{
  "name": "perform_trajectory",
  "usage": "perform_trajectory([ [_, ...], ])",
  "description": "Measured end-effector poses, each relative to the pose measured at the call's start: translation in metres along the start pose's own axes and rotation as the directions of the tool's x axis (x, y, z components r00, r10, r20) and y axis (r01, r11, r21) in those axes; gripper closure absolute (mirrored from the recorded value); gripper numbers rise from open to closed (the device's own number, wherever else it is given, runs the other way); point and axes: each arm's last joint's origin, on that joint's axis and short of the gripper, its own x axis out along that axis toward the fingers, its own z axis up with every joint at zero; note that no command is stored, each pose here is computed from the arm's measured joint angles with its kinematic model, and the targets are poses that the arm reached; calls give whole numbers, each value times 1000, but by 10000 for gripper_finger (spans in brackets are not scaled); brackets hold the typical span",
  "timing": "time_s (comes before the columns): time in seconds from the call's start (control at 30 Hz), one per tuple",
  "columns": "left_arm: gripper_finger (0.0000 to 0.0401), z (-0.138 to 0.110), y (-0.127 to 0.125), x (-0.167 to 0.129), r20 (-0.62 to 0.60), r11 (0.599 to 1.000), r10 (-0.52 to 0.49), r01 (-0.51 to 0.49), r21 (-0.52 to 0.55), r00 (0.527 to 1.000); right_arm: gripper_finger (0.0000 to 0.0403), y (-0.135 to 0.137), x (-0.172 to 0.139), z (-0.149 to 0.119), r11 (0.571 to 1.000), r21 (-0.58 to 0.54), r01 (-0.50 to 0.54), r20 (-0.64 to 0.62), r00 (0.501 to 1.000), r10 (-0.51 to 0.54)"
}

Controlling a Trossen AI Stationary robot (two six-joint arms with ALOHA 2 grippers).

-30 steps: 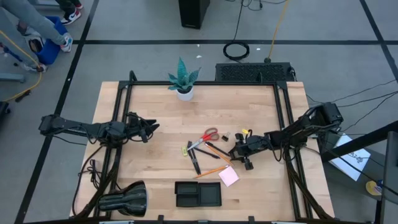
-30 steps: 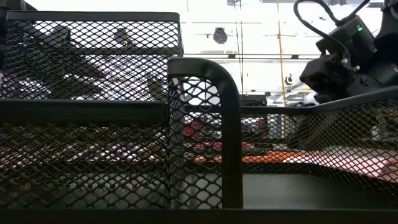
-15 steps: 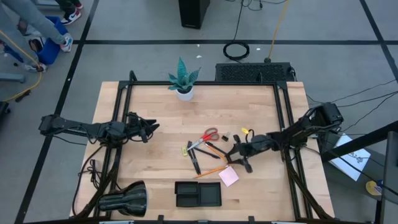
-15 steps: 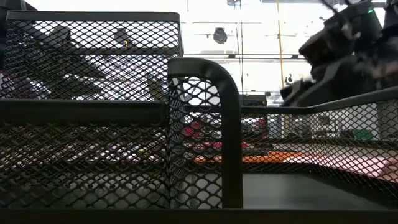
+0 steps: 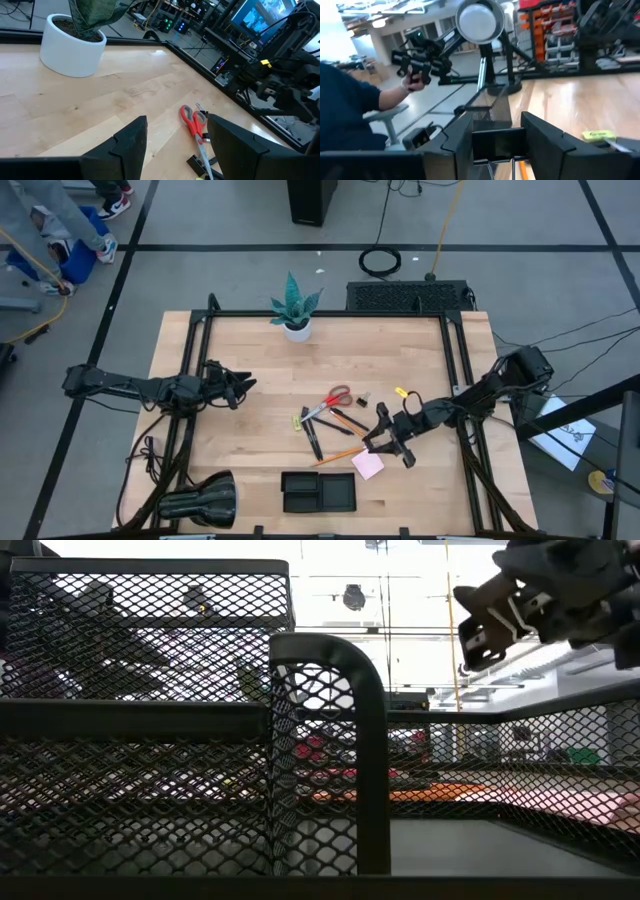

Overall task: Pick and place office supplies into organizer
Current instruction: Put the black binder clip into the black desk organizer

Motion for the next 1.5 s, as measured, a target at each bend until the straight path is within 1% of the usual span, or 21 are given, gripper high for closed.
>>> perform_trajectory([
  [0.13, 189, 0, 0, 0, 0, 1000, 0, 0, 0, 1000, 252, 10, 8, 6, 999, -12, -33, 28, 999, 33],
  [0.23, 189, 0, 0, 0, 0, 1000, 0, 0, -1, 1000, 249, 20, 20, 13, 999, -36, -26, 51, 998, 28],
  [0.37, 189, 0, 0, 0, 0, 1000, 1, -1, 5, 1000, 254, 33, 39, 24, 997, -63, -37, 52, 998, 40],
  [0.53, 189, 0, 0, 0, 0, 1000, 1, -1, 4, 1000, 253, 53, 63, 38, 996, -88, -8, 9, 1000, 9],
  [0.67, 189, 0, 0, 0, 6, 1000, 5, -5, 2, 1000, 249, 64, 80, 45, 994, -100, 54, 2, 999, -54],
  [0.87, 189, 0, 0, 0, 4, 1000, 2, -2, 1, 1000, 255, 72, 111, 34, 994, -93, 49, 12, 999, -48],
  [1.0, 189, 0, 0, 0, 4, 1000, 1, -1, 2, 1000, 250, 77, 136, 27, 996, -84, 39, 20, 999, -38],
  [1.33, 189, 1, 0, 0, 18, 1000, 17, -18, 14, 1000, 255, 91, 175, 24, 994, -106, 22, 62, 998, -15],
  [1.4, 189, 1, 1, 0, 26, 1000, 28, -28, 13, 999, 253, 92, 182, 21, 994, -108, 29, 63, 998, -22],
  [1.5, 189, 1, 1, 0, 32, 999, 36, -36, 2, 999, 249, 89, 193, 16, 990, -104, 93, 75, 994, -85],
])
